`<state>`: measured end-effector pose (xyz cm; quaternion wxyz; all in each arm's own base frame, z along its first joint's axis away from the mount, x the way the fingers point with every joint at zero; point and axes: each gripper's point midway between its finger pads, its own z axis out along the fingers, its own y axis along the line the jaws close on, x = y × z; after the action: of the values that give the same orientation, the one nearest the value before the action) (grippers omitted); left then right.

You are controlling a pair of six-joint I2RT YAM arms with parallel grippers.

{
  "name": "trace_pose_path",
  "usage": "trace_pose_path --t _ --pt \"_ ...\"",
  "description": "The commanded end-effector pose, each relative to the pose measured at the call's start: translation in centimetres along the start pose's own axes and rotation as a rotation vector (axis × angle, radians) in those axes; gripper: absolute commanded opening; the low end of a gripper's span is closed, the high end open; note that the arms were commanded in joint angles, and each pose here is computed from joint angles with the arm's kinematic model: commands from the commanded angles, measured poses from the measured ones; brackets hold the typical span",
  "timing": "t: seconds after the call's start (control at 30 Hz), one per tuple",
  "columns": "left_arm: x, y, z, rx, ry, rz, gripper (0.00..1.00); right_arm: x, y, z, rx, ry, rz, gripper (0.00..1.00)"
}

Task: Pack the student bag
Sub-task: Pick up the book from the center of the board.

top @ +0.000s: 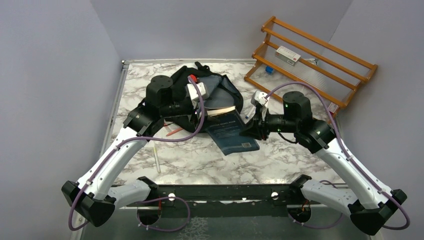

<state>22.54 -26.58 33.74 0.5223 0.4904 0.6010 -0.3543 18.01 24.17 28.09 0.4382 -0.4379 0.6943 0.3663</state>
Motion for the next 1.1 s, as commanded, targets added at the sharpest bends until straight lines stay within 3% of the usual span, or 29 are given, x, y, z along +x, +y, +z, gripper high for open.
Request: trace_pose_path --t 0.0,0.13,0.4,0.57,0.93,1.0,1.07 --pt "-1.5 -2.3 -0.2 0.147 -0.034 0.027 0.96 -2.9 3.3 -0.8 -0.2 -0.062 -0.125 0.01" --pt "-0.7 -3.0 0.4 0.221 -0.015 -0.013 0.98 -3.0 3.7 -0.7 -0.242 -0.061 -0.161 0.01" --pt "0.8 -4.2 1.4 0.327 0.025 -0.112 0.89 -3.8 4.0 -1.0 -0.272 -0.067 -0.221 0.01" --pt "1.2 -4.3 2.0 0.352 0.043 -0.152 0.69 -3.3 3.8 -0.5 -0.298 -0.022 -0.212 0.01" --pt "1.7 -5.0 1.9 0.386 0.048 -0.154 0.12 -2.9 2.8 0.4 -0.269 -0.002 -0.191 0.01" --pt "1.6 -5.0 1.9 0.389 0.047 -0.151 0.0 -2.8 2.6 0.5 -0.254 -0.003 -0.184 0.05" --pt "1.7 -4.8 1.9 0.374 0.049 -0.145 0.0 -2.8 2.4 0.5 -0.231 -0.01 -0.181 0.14"
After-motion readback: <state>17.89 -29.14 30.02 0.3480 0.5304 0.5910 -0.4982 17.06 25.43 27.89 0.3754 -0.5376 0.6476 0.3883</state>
